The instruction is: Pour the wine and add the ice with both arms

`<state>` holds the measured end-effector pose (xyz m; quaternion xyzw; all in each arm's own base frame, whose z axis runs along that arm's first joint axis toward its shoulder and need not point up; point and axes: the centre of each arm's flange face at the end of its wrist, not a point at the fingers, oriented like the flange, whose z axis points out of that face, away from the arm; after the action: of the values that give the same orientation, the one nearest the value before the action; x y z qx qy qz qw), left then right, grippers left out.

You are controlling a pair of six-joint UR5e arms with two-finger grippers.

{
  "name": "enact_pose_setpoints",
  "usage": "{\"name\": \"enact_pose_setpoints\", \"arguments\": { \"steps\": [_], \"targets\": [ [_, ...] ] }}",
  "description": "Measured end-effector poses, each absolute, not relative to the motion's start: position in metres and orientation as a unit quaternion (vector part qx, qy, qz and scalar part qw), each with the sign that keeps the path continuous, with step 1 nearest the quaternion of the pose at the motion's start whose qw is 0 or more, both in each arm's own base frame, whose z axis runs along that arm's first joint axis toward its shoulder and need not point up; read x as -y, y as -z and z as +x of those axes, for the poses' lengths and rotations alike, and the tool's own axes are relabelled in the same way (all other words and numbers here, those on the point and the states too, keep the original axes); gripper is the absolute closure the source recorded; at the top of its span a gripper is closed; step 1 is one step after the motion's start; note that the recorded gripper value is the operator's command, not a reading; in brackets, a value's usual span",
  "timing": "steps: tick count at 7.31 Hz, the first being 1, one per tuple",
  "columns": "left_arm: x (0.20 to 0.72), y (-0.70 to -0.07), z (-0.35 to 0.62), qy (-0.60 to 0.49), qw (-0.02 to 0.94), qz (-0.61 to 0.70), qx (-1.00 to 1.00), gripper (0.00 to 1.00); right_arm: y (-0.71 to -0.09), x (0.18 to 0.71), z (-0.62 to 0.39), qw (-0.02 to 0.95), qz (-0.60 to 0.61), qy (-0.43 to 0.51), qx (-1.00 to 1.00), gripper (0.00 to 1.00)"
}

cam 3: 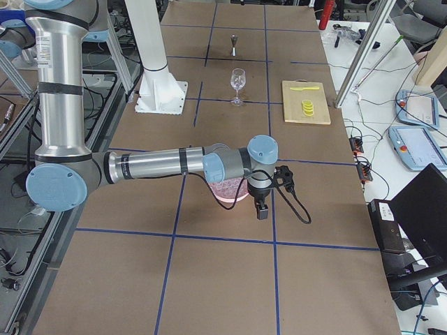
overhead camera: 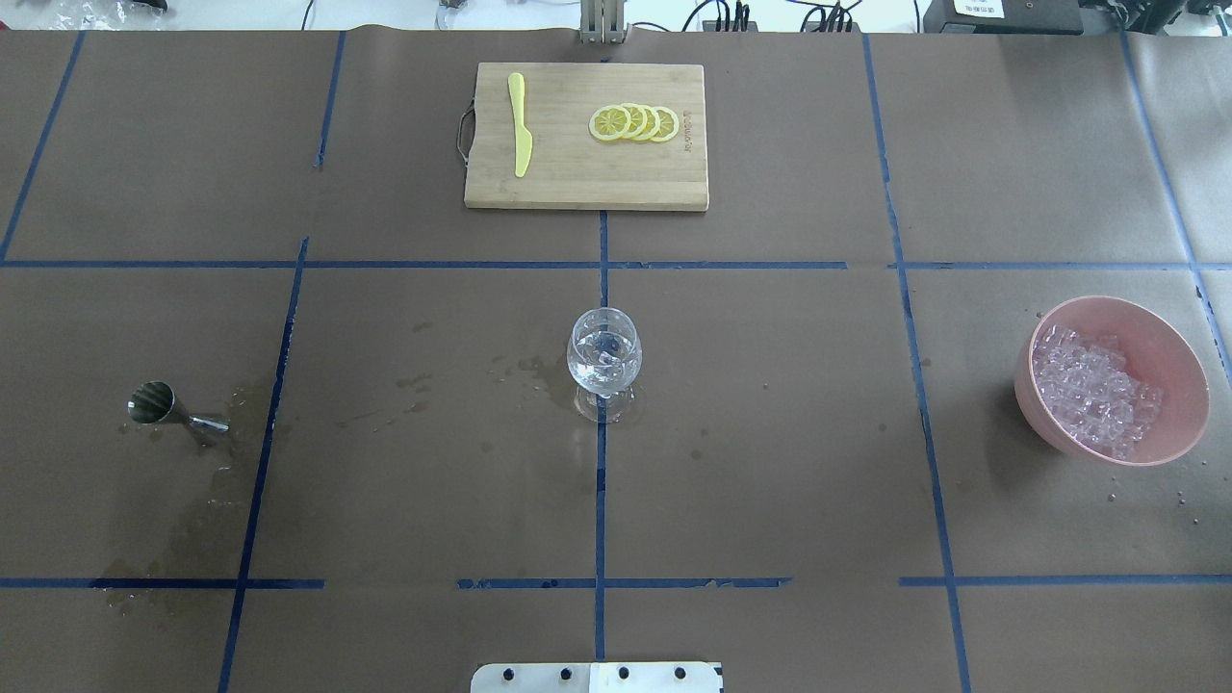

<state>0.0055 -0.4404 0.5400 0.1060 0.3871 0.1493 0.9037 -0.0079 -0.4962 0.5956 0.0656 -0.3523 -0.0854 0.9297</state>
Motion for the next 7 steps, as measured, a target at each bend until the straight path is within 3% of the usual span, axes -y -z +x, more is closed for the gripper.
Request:
{"name": "enact_pose_setpoints", "arguments": {
  "steps": [3,7],
  "targets": [
    [0.454,-0.539,-0.065,-0.12,0.922,0.097,-0.355,0.0,-0.601,0.492,-0.007,0.931,0.058,0.077,0.353,0.0],
    [0.456,-0.572,-0.074,-0.111,0.924,0.086,-0.355,0.0,-0.603,0.49,-0.007,0.929,0.056,0.077,0.359,0.0]
  ]
}}
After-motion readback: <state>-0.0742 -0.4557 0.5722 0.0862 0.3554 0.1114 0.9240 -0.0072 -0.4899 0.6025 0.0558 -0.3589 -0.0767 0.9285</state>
